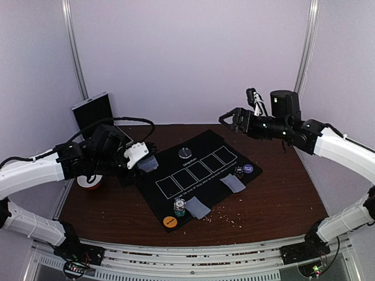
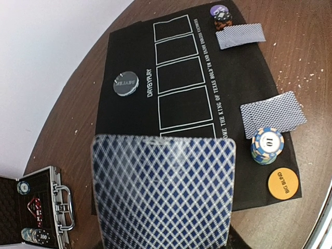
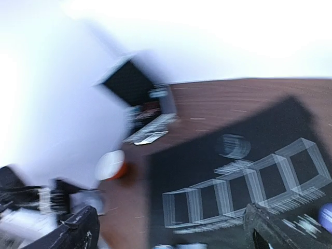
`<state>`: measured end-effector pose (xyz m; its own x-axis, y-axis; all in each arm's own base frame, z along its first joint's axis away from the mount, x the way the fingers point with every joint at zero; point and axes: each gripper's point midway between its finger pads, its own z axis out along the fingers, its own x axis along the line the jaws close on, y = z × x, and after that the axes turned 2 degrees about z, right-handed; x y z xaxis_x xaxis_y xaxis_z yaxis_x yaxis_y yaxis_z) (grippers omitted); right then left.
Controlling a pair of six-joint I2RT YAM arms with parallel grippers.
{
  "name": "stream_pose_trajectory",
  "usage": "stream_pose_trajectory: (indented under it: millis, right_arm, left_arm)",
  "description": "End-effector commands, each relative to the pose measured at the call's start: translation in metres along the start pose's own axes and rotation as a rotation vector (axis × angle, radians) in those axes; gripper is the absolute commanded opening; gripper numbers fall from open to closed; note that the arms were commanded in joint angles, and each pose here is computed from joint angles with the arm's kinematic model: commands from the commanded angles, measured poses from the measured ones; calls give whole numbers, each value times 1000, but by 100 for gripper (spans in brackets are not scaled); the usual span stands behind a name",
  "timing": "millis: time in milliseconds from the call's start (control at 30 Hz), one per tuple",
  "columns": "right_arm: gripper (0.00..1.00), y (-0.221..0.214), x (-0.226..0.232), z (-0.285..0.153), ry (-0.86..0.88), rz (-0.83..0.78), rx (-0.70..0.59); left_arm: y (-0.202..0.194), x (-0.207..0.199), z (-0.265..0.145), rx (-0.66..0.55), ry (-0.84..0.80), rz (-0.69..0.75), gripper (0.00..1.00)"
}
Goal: Distribute texas hold em gaming equipment
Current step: Pick up the poker card from the face-down deck piles.
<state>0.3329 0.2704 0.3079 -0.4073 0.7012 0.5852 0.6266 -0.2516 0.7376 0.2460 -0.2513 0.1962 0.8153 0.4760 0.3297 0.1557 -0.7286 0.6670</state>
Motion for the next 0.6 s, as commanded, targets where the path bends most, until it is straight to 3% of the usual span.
stream_pose_trajectory:
  millis: [0,133,333,567]
  right_arm:
    - [97,-33,117,17,627,-31,282]
    - [95,-37,142,52,687,-27,291]
    - [94,-90,166,91,711,-83,428]
    - [93,-127,167,119,682,-83,517]
  left_arm:
    - [39,3,-26,-145,-26,32,45]
    - [40,6,-28,-143,-16,19,45]
    - [41,7,-26,-127,-21,17,45]
    - [40,6,-21,-115,-23,9,44]
